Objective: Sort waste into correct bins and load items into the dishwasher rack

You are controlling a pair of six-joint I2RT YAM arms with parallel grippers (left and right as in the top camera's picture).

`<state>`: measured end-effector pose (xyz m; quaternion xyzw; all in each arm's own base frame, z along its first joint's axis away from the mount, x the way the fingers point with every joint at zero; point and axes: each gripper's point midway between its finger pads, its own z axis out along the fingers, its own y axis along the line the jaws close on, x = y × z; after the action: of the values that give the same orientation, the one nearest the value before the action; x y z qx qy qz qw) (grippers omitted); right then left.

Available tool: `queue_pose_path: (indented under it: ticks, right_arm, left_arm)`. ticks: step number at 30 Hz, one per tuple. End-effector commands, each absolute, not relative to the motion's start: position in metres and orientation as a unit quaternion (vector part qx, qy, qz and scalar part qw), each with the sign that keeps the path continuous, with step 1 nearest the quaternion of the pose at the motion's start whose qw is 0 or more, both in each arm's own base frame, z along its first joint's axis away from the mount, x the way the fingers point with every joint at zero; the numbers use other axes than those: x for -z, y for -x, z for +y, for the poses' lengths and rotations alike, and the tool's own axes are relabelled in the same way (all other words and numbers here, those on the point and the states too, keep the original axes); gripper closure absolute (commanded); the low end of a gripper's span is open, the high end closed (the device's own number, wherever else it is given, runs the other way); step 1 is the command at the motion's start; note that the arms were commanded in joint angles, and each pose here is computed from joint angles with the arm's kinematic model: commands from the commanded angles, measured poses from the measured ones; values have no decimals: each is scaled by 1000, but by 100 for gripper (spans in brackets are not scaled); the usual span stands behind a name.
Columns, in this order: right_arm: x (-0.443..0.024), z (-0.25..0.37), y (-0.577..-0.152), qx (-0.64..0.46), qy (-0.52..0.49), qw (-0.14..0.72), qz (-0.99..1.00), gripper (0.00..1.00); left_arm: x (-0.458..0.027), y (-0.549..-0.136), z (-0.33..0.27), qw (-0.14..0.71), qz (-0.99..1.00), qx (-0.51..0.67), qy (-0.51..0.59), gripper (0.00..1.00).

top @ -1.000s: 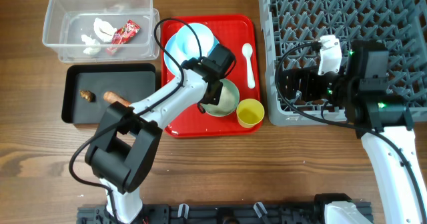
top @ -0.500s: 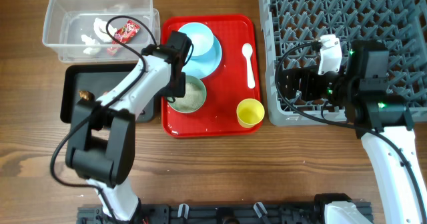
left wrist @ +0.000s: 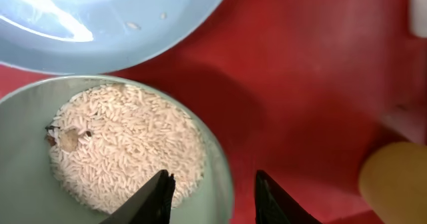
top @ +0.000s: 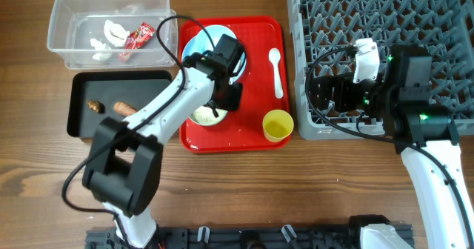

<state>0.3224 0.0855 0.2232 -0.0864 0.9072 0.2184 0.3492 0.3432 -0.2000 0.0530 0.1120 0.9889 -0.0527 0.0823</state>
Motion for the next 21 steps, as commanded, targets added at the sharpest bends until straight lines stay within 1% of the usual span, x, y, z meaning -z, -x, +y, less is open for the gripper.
queue_pose_path:
  ticks: [1, 4, 8, 9, 12, 13, 14, 15, 17, 19, 21]
  right_arm:
    - [-231, 89, -325, -228, 89, 355, 902, 0]
    - [-231, 89, -325, -228, 89, 355, 902, 0]
    - [-231, 89, -325, -228, 89, 355, 902, 0]
    - [-231, 89, -325, -229, 89, 355, 902, 0]
    - [-231, 89, -325, -229, 89, 355, 902, 0]
    - [-231, 89, -325, -229, 89, 355, 902, 0]
    - [-230, 89, -325, -229, 88, 353, 903, 0]
    - [-229, 89, -324, -229, 88, 351, 904, 0]
    - [-229, 89, -324, -228, 88, 352, 904, 0]
    - [-230, 89, -324, -229, 89, 353, 903, 0]
    - [-231, 89, -325, -228, 89, 355, 902, 0]
  left_arm:
    - [-37, -346, -195, 75, 994, 30, -74, 64]
    - [-22, -344, -196, 59, 995, 26, -73, 73]
    - [-19, -343, -197, 55, 996, 29, -65, 92]
    - [-19, -342, -199, 52, 996, 32, -65, 96]
    - [-23, -332, -208, 36, 995, 54, -69, 96]
    - [-31, -327, -212, 26, 995, 68, -71, 96]
    - [-42, -325, -215, 23, 994, 81, -73, 96]
    - [-67, -327, -220, 34, 991, 104, -72, 96]
    - [-107, -339, -222, 70, 984, 151, -62, 96]
    - [-136, -353, -204, 104, 979, 173, -37, 96]
    - [-151, -366, -163, 121, 977, 175, 12, 96]
